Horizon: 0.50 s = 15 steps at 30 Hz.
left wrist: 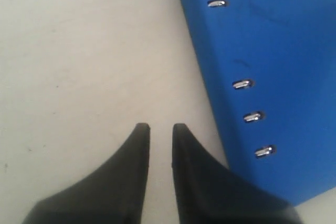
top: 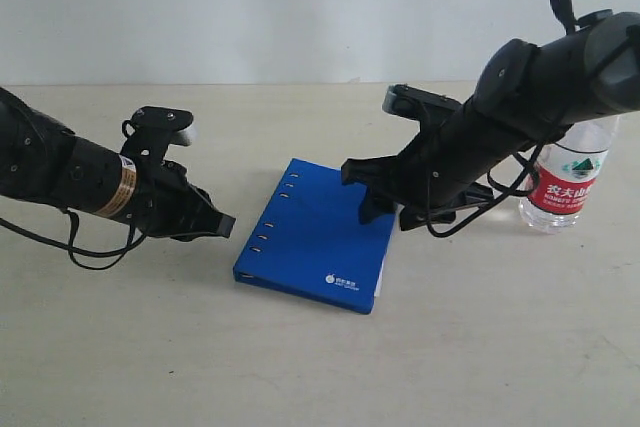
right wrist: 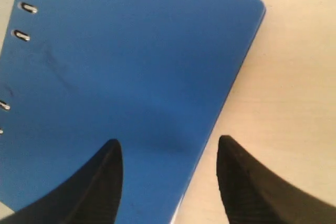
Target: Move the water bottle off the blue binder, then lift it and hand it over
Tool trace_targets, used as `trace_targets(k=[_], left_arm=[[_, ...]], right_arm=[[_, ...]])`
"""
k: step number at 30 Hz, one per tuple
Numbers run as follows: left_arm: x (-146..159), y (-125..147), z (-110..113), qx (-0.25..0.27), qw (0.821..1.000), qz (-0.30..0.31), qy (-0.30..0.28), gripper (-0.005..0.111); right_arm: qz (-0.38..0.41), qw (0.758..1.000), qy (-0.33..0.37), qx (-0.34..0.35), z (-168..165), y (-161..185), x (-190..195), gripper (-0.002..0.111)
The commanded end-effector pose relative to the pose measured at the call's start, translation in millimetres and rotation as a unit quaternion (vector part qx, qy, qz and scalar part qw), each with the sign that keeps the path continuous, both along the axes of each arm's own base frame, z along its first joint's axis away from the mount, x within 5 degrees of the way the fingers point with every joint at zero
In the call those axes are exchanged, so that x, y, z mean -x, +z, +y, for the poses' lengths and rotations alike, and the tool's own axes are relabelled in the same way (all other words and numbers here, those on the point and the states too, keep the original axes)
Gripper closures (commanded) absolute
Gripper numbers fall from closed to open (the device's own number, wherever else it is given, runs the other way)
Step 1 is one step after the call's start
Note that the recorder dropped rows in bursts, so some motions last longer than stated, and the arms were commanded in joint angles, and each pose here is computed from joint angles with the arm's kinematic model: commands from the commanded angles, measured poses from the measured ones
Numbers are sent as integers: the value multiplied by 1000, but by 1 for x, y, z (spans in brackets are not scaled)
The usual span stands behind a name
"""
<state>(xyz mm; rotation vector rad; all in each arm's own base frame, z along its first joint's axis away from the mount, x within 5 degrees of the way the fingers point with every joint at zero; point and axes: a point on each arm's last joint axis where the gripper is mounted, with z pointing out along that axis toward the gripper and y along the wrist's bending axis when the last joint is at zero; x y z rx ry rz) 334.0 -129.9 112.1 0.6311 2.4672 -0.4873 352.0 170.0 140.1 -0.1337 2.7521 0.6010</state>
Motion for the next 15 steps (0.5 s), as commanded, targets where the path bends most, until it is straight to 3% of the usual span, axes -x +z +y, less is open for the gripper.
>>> trace_targets(k=[1, 15], left_arm=[[0, 1, -1, 2, 1000, -1, -6, 91], [0, 1, -1, 0, 1000, -3, -8, 91]], right_arm=[[14, 1000, 1, -4, 0, -7, 0, 60], [21, 994, 47, -95, 16, -6, 3, 60]])
